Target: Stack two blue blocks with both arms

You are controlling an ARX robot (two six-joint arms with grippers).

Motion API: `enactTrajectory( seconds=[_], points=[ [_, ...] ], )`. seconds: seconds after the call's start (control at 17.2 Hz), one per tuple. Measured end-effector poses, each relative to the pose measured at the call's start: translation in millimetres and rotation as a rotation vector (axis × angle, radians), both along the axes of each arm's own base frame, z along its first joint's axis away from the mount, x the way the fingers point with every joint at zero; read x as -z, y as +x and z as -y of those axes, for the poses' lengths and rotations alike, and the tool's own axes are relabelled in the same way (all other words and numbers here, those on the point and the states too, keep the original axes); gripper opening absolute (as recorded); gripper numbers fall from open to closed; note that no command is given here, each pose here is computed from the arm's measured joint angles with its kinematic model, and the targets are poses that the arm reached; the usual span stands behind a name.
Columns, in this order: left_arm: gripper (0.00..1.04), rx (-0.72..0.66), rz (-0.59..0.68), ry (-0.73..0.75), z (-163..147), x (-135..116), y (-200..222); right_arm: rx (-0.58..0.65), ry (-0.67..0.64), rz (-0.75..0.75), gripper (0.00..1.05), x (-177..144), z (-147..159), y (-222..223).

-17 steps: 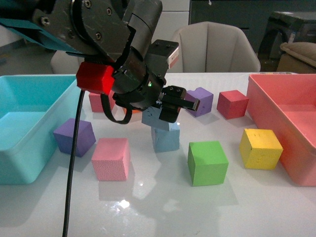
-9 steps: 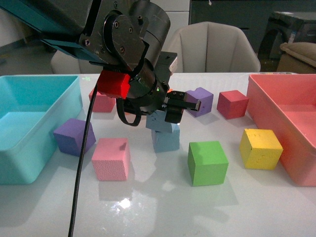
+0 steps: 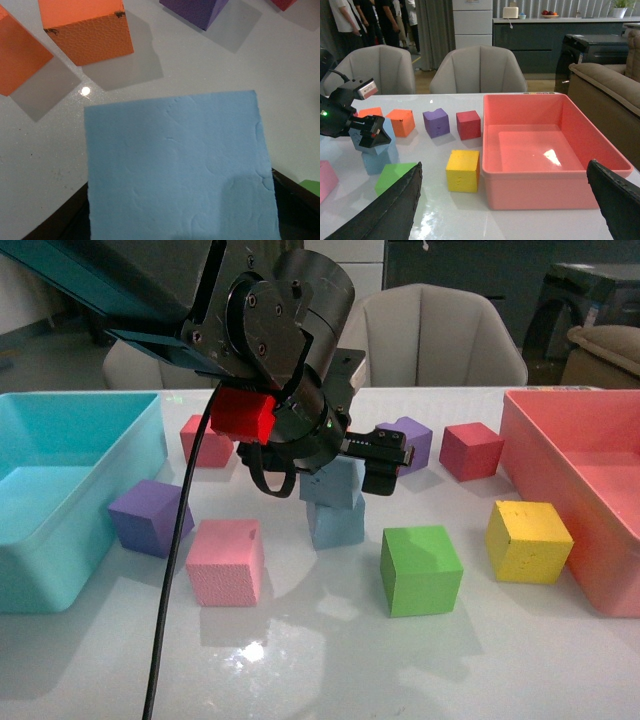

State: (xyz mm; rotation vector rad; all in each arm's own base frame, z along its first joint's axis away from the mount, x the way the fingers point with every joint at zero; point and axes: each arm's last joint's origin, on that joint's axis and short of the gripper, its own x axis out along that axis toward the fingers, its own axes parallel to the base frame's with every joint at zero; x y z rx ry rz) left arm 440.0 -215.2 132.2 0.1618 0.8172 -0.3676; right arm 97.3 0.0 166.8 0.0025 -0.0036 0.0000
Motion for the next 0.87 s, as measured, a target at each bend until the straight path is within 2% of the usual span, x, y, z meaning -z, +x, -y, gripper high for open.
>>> enactTrajectory(
  seconds=[0.06,0.23,0.41,0.52,0.7,0.81,0.87],
  points=[
    [0.99,0.0,0.007,-0.003,0.2,-0.5,0.5,0.0,0.0,0.0,0.98,0.0,0.0,0.0],
    [0.98,-0.005,0.028,-0.002,0.4,-2.8,1.5,0.0,0.0,0.0,0.98,0.0,0.0,0.0],
    [0.98,-0.01,0.062,-0.015,-0.9,-16.1,1.7,0.0,0.0,0.0,0.98,0.0,0.0,0.0],
    [0.98,0.002,0.106,-0.064,-0.8,-38.5,-0.2,0.0,0.0,0.0,0.98,0.0,0.0,0.0],
    [0.98,0.028,0.252,-0.17,-1.0,-100.1,-22.3,0.0,0.0,0.0,0.98,0.0,0.0,0.0],
    [0.98,0.043,0.302,-0.198,-0.8,-112.7,-31.9,0.0,0.0,0.0,0.98,0.0,0.0,0.0],
    [0.98,0.047,0.314,-0.199,-0.7,-111.4,-37.0,0.0,0.0,0.0,0.98,0.0,0.0,0.0]
  ],
)
